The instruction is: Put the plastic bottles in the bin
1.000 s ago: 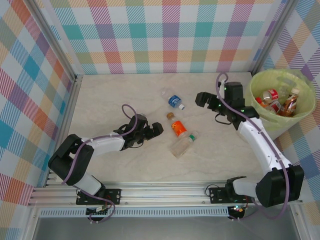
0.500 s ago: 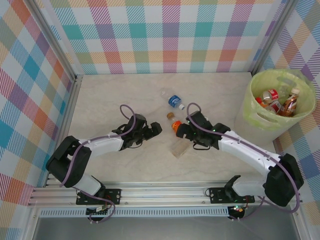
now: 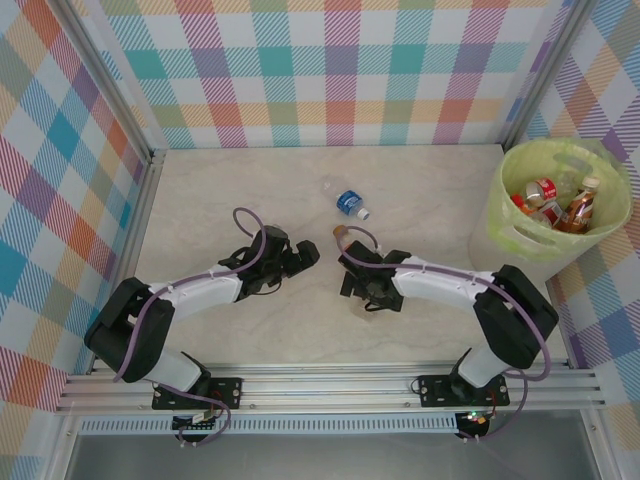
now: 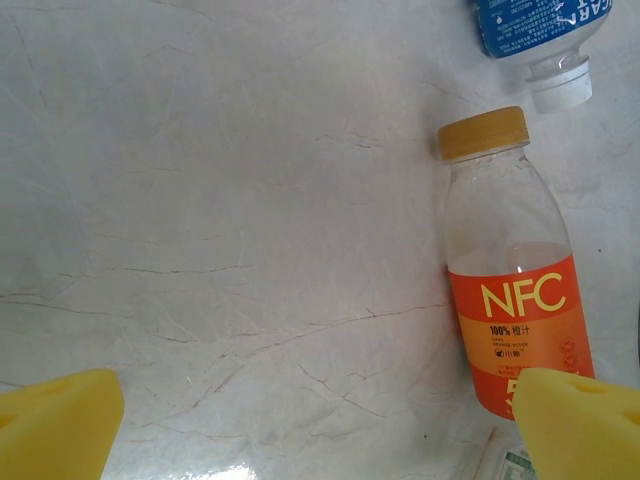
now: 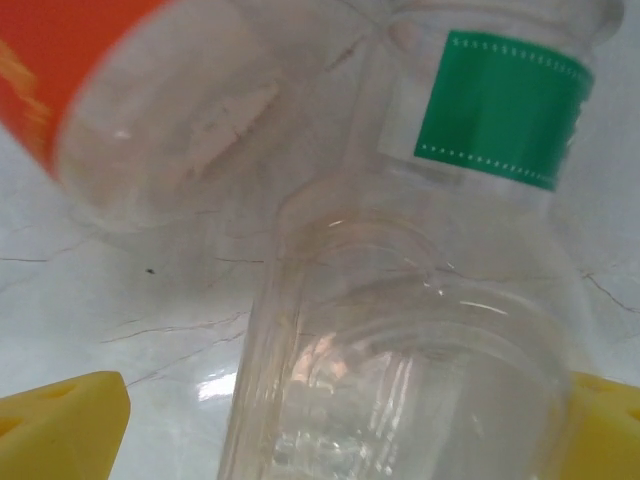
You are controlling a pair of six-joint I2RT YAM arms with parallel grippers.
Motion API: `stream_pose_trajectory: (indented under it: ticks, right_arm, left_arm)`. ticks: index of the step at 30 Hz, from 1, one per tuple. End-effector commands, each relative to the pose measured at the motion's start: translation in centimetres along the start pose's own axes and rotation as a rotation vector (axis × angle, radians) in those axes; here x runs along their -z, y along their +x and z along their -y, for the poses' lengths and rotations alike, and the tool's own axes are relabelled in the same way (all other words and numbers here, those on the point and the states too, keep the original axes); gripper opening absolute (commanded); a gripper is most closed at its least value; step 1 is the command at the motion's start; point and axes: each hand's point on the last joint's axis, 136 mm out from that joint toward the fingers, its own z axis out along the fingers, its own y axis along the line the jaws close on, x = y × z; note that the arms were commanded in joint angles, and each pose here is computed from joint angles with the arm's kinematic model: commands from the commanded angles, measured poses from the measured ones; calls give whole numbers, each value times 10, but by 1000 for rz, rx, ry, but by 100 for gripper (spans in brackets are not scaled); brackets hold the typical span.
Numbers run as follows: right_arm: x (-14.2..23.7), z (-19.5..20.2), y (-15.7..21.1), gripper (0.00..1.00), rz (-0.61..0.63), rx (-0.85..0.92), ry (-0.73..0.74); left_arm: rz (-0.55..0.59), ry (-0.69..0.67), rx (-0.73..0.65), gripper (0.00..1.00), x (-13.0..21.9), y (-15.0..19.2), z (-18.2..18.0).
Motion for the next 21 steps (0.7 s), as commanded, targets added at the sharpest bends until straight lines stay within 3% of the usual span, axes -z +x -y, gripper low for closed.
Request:
stream_pose_trajectory:
  ticks: [1,6,15,21]
  right_arm:
    - [-5,9,4,100,15,-35,13]
    - [-5,15,-3,97,76,14,8]
    - [-9,15,-8,67,121,56,-48]
    - [9,31,-17,60,204,61,-44]
  left_arm:
    - [17,-20,23,100,5,-3,-8]
    - [10,-20,24,100,1,-3,-8]
    - [-8,-16,36,100,-1,0,-7]
    - [8,-28,34,100,2,-1,-11]
